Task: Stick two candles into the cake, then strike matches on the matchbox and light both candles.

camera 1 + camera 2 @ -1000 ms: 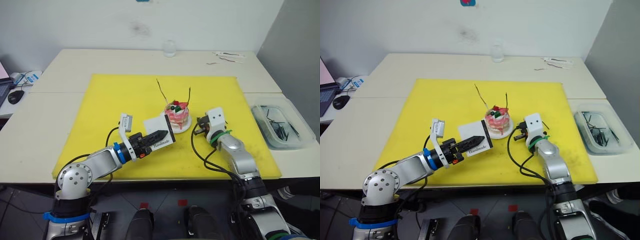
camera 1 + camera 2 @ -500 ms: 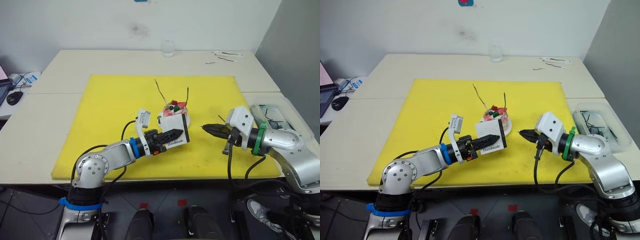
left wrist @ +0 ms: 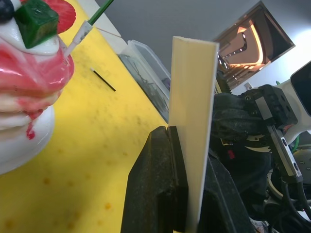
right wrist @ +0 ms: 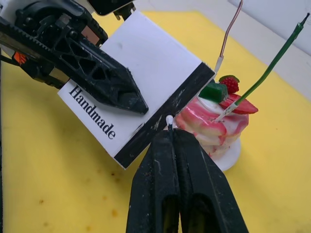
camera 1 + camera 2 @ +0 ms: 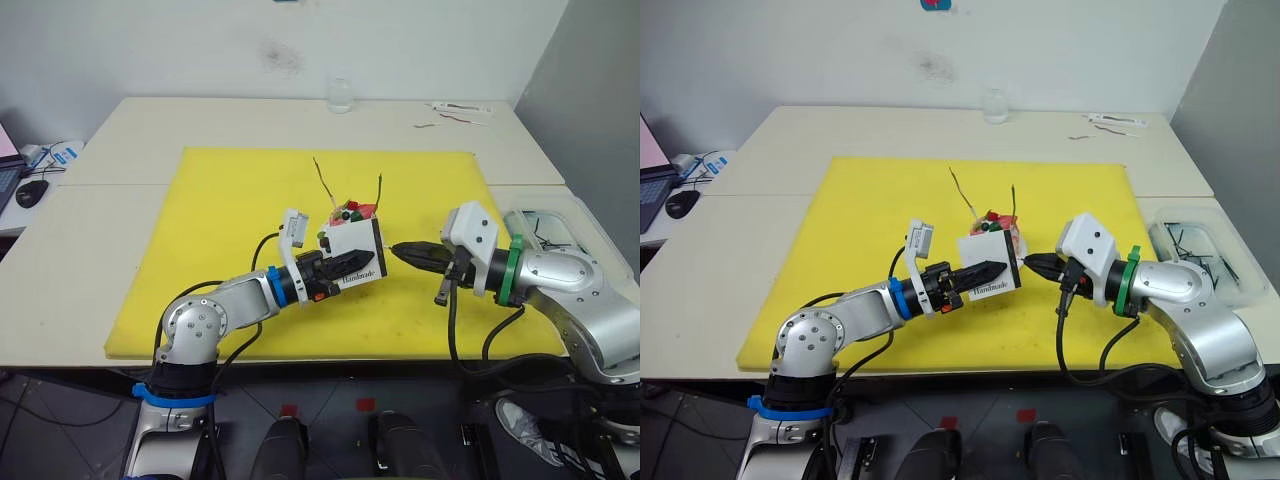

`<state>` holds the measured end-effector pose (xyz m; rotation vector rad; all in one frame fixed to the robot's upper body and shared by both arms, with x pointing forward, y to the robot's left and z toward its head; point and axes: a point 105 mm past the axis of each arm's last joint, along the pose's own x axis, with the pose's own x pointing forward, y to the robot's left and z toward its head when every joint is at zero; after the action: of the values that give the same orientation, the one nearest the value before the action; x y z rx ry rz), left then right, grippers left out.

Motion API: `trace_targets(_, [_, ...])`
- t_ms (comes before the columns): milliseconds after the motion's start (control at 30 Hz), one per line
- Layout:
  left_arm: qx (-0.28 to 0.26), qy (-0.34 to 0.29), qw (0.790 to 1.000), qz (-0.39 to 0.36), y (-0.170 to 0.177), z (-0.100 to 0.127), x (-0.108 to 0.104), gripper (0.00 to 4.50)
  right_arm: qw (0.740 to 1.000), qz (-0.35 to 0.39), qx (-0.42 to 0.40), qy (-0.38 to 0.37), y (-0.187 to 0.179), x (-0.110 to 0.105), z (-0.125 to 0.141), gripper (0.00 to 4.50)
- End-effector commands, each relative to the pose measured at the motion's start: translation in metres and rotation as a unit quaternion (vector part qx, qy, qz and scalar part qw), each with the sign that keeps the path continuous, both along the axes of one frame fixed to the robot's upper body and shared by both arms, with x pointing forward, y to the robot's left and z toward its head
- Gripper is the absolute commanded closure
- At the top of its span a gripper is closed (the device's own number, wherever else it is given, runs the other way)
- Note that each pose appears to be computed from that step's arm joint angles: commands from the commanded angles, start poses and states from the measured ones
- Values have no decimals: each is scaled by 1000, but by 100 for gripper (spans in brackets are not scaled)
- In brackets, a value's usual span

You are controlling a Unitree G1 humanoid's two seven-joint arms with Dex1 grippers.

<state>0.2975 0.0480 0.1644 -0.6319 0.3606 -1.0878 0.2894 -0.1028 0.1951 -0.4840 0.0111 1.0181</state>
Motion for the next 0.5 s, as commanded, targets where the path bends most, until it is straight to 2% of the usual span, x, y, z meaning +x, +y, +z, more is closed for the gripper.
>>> trace_targets(33, [-17, -24, 999, -12, -3, 16, -3, 450, 1000, 8, -2, -25, 4, 0, 8, 447])
trace_targets(500, [-21, -27, 999, -12, -4, 18, -3, 450, 999, 18, -20, -39, 9, 4, 10, 447])
